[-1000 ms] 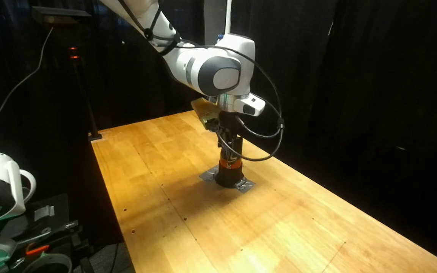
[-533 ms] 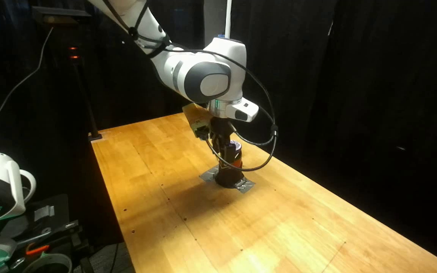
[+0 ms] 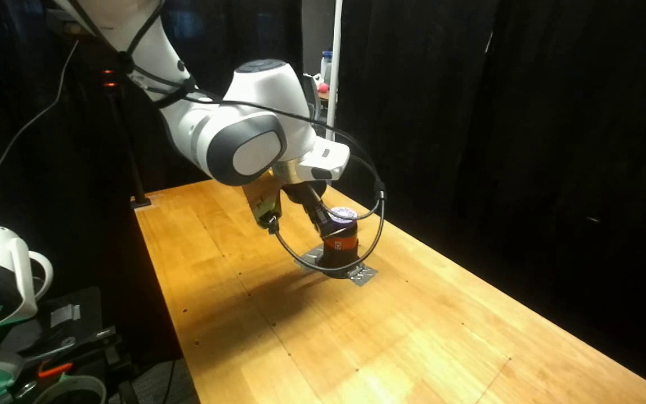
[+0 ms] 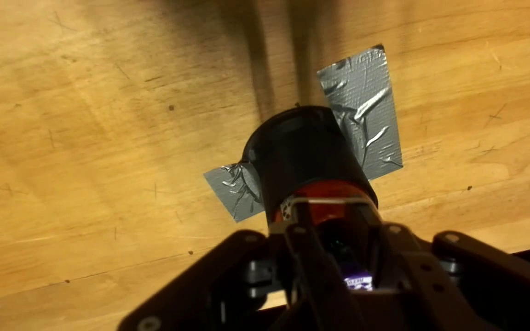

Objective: Place the elastic on the cup

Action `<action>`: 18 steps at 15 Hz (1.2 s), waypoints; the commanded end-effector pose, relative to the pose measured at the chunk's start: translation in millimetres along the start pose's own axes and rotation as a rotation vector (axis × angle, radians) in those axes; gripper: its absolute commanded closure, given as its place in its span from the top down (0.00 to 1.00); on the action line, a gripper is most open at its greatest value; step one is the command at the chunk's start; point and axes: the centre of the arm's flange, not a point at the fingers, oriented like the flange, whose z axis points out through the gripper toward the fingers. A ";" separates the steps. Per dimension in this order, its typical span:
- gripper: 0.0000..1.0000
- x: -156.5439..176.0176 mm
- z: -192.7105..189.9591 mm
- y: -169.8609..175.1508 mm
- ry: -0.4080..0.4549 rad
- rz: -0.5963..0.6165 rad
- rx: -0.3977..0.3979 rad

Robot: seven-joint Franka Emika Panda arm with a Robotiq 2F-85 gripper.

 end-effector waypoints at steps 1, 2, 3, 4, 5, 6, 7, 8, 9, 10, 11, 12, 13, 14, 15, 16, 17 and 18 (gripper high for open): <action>0.06 -44.8 -20.4 11.4 0.109 -0.028 0.031; 0.05 -52.0 -19.5 12.8 0.153 -0.033 0.042; 0.02 -58.0 -19.7 13.8 0.194 -0.039 0.053; 0.06 -63.9 -19.3 14.5 0.240 -0.043 0.065; 0.07 -68.9 -19.9 15.6 0.290 -0.044 0.078; 0.07 -74.1 -21.3 16.9 0.334 -0.046 0.094; 0.09 -78.6 -22.8 18.1 0.380 -0.046 0.107; 0.08 -83.5 -22.9 18.7 0.429 -0.035 0.119; 0.08 -87.4 -22.8 18.9 0.466 -0.028 0.129; 0.07 -91.9 -21.5 18.3 0.501 -0.028 0.132; 0.07 -97.1 -19.5 17.0 0.523 -0.034 0.138; 0.06 -101.6 -16.6 15.9 0.544 -0.040 0.141; 0.06 -106.4 -15.1 14.5 0.558 -0.045 0.146; 0.06 -110.4 -13.2 13.8 0.568 -0.048 0.150; 0.08 -113.1 -11.2 12.9 0.571 -0.054 0.153; 0.07 -115.1 -9.8 11.5 0.565 -0.058 0.153; 0.10 -113.7 -9.4 10.5 0.516 -0.065 0.137; 0.34 -112.4 -10.4 10.5 0.445 -0.067 0.120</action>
